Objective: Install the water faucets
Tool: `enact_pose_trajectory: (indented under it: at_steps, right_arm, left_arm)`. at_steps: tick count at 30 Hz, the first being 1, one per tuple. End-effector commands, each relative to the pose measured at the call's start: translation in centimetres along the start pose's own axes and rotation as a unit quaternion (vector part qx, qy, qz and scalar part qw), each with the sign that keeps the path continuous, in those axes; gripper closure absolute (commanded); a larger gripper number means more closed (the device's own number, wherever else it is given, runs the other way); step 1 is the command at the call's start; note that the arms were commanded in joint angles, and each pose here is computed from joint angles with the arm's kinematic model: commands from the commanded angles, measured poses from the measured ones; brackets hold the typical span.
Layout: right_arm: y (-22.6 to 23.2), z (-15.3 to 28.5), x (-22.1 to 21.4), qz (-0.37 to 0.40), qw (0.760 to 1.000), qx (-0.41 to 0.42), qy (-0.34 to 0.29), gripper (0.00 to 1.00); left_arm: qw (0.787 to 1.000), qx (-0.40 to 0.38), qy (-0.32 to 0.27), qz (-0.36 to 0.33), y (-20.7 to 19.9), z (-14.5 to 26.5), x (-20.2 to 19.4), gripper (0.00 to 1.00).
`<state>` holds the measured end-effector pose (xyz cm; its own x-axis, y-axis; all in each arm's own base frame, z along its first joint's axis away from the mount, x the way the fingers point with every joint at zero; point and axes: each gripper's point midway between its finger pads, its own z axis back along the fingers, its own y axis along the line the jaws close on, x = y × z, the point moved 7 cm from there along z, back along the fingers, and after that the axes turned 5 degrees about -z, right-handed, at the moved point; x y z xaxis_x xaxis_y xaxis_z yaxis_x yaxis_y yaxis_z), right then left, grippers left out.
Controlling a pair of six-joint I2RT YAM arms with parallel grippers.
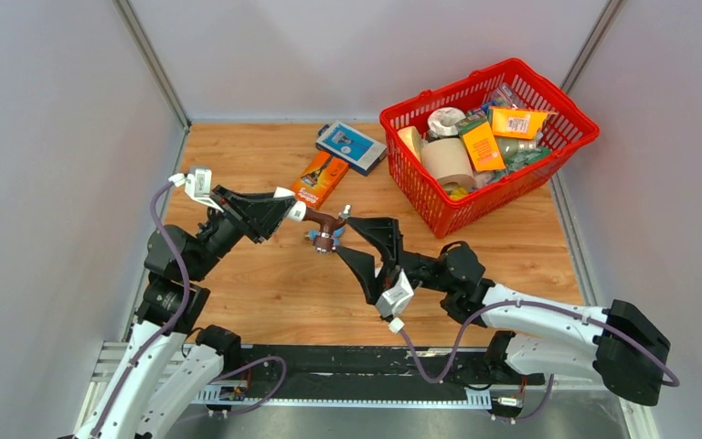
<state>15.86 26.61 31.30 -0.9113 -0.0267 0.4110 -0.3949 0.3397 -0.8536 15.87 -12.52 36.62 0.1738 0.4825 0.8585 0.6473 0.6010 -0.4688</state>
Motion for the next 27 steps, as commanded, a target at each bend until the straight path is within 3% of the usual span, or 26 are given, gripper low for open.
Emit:
enact_pose_trajectory:
  at_steps: [1, 9, 16, 18, 21, 24, 27]
  right_arm:
    - [-1.3, -1.4, 0.3, 0.125, 0.992, -0.015, 0.007, 0.2]
    - [-0.6, -2.3, -0.7, 0.223, 0.973, -0.048, 0.033, 0.21]
    - [-0.9, -3.0, -1.0, 0.234, 0.968, -0.085, 0.027, 0.27]
    - [-1.3, -3.1, -0.4, 0.203, 0.974, -0.1, 0.008, 0.3]
    - [-1.7, -3.4, 0.6, 0.123, 0.987, -0.098, -0.023, 0.44]
    - [-2.2, -4.4, 1.1, -0.025, 0.997, -0.072, -0.027, 0.69]
    - [-2.9, -5.0, 2.0, -0.159, 0.985, -0.063, -0.03, 0.78]
  left_arm:
    - [0.998, -0.049, -0.029, 0.025, -2.4, 0.1, 2.4, 1.0]
    - [0.994, -0.085, -0.012, 0.063, -3.3, -0.5, 2.4, 1.0]
    - [0.993, -0.09, -0.005, 0.073, -3.4, -0.4, 2.2, 1.0]
    - [0.993, -0.09, -0.006, 0.072, -3.3, -0.4, 2.1, 1.0]
    - [0.994, -0.092, -0.012, 0.06, -3.0, -0.4, 1.8, 1.0]
    - [0.993, -0.098, -0.031, 0.053, -2.9, -0.2, 1.7, 1.0]
    - [0.992, -0.101, -0.044, 0.053, -2.5, -0.4, 1.2, 1.0]
